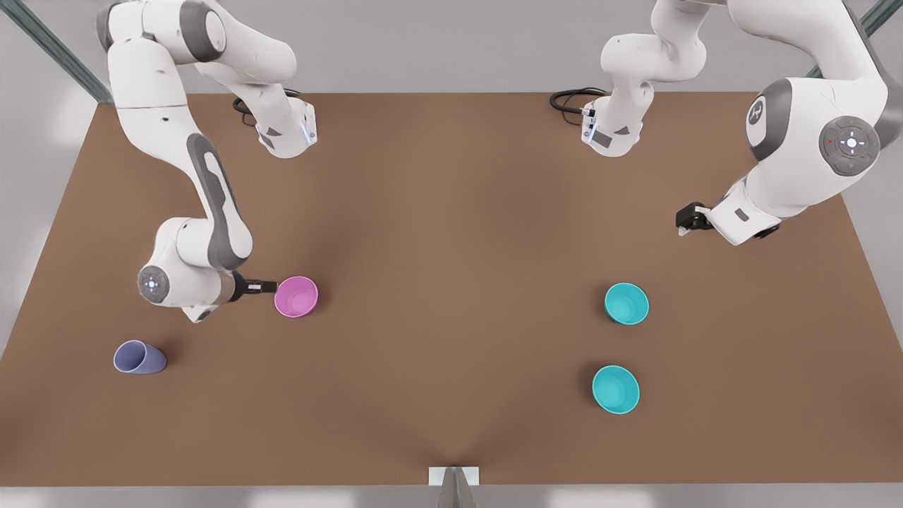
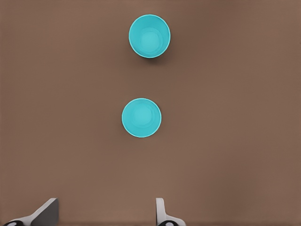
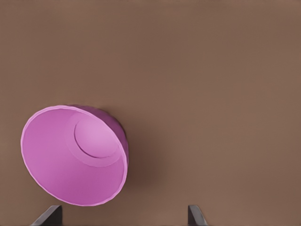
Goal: Stack the blue bowl on the pink bowl
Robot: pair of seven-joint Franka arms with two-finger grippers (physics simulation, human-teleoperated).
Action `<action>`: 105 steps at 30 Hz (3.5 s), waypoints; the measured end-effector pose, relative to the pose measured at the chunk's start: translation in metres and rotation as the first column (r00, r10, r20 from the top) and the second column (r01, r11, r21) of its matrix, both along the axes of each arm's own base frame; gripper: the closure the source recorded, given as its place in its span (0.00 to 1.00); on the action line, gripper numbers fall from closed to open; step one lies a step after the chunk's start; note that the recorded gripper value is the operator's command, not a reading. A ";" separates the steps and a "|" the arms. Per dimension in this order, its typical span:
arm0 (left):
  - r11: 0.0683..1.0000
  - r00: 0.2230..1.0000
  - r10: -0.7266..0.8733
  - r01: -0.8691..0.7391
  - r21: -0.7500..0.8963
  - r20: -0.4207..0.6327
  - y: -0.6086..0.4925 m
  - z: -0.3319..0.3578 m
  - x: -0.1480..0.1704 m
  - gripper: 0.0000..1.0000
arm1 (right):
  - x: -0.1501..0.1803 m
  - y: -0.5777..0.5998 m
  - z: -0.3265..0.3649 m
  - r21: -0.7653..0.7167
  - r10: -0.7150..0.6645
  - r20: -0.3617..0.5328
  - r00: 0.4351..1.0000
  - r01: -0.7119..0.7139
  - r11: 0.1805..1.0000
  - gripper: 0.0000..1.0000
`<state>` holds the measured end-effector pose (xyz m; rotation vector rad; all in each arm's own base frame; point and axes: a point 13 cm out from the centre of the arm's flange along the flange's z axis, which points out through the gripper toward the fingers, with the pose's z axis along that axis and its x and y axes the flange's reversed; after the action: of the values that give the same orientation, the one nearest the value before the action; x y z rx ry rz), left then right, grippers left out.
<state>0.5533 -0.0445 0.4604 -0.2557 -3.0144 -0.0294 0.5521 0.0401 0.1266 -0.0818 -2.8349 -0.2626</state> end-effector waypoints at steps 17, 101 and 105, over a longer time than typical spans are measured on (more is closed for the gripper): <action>1.000 1.000 0.000 0.000 0.000 -0.005 0.000 -0.002 0.000 0.00 | 0.023 0.028 -0.073 0.028 -0.053 0.089 0.995 0.051 0.998 0.79; 0.905 0.948 -0.318 0.311 -0.289 0.024 -0.242 -0.229 0.067 0.79 | 0.024 -0.079 0.333 -0.185 0.262 0.139 0.955 -0.235 0.954 0.00; 0.917 0.955 -0.295 0.292 -0.272 0.031 -0.332 -0.249 0.083 0.79 | 0.024 -0.077 0.334 -0.182 0.280 0.142 0.949 -0.253 0.950 0.00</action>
<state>0.6359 -0.3766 0.2118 -0.7300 -2.9321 0.3648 0.5763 -0.0373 0.4610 0.3038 -2.9824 0.0226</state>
